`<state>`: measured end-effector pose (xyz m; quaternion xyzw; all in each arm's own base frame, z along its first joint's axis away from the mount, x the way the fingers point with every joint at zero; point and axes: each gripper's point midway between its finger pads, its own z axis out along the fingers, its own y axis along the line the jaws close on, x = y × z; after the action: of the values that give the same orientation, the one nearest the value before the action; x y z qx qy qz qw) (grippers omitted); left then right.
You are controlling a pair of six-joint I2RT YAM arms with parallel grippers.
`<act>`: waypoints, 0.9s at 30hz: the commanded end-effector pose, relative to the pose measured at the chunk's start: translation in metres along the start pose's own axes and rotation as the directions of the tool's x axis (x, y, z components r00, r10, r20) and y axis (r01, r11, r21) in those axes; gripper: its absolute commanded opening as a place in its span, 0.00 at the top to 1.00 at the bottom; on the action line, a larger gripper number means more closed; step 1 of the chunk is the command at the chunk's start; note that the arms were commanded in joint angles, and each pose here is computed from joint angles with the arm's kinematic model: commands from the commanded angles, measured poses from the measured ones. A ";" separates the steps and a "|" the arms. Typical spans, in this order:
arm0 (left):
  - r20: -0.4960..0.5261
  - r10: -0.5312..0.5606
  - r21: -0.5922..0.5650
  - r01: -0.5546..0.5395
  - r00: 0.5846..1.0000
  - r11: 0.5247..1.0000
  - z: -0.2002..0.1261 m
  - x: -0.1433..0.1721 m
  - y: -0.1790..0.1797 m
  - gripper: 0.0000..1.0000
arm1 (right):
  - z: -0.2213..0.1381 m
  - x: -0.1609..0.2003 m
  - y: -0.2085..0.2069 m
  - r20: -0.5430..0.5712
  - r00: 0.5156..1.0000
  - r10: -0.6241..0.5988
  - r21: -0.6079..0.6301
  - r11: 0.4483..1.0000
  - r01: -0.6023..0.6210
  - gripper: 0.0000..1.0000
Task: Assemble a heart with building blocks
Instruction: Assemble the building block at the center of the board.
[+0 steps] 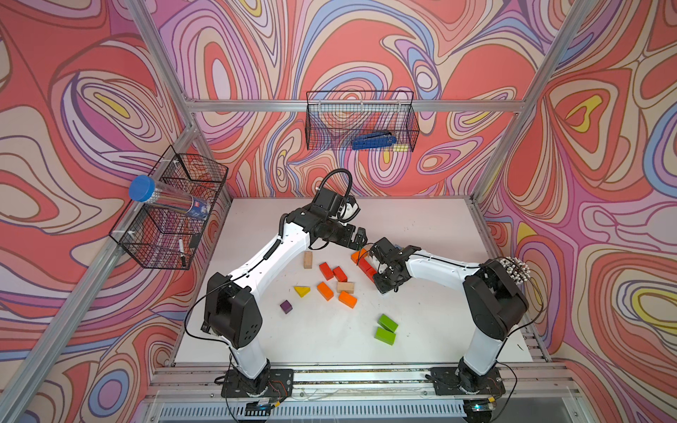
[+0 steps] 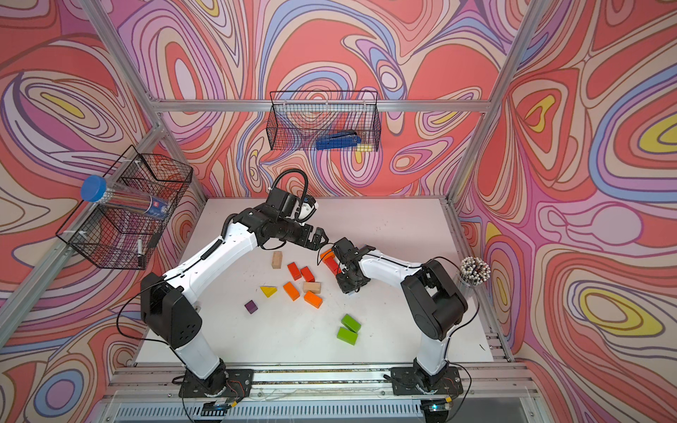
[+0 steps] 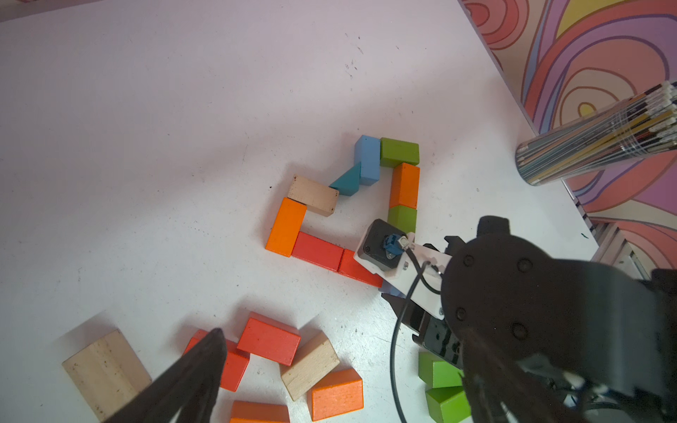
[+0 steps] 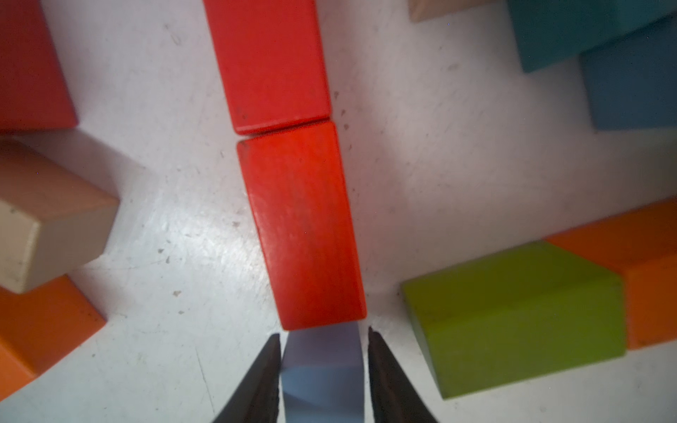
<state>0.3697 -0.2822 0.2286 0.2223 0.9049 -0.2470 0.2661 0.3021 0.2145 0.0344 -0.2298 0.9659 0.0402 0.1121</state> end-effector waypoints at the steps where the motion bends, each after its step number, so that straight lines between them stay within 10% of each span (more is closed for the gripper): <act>1: 0.012 0.003 0.030 -0.003 1.000 1.000 -0.008 -0.004 -0.009 0.00 | -0.010 -0.010 -0.001 0.032 0.999 0.001 0.004 1.000 -0.001 0.52; 27: 0.025 0.022 0.043 -0.024 0.999 0.999 -0.011 -0.004 -0.012 0.00 | -0.045 0.039 -0.008 0.145 0.870 0.471 -0.083 0.882 -0.464 0.59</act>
<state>0.3667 -0.2856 0.2300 0.2269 0.9018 -0.2587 0.2616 0.2587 0.1808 0.0696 -0.0105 0.9823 0.0967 0.1603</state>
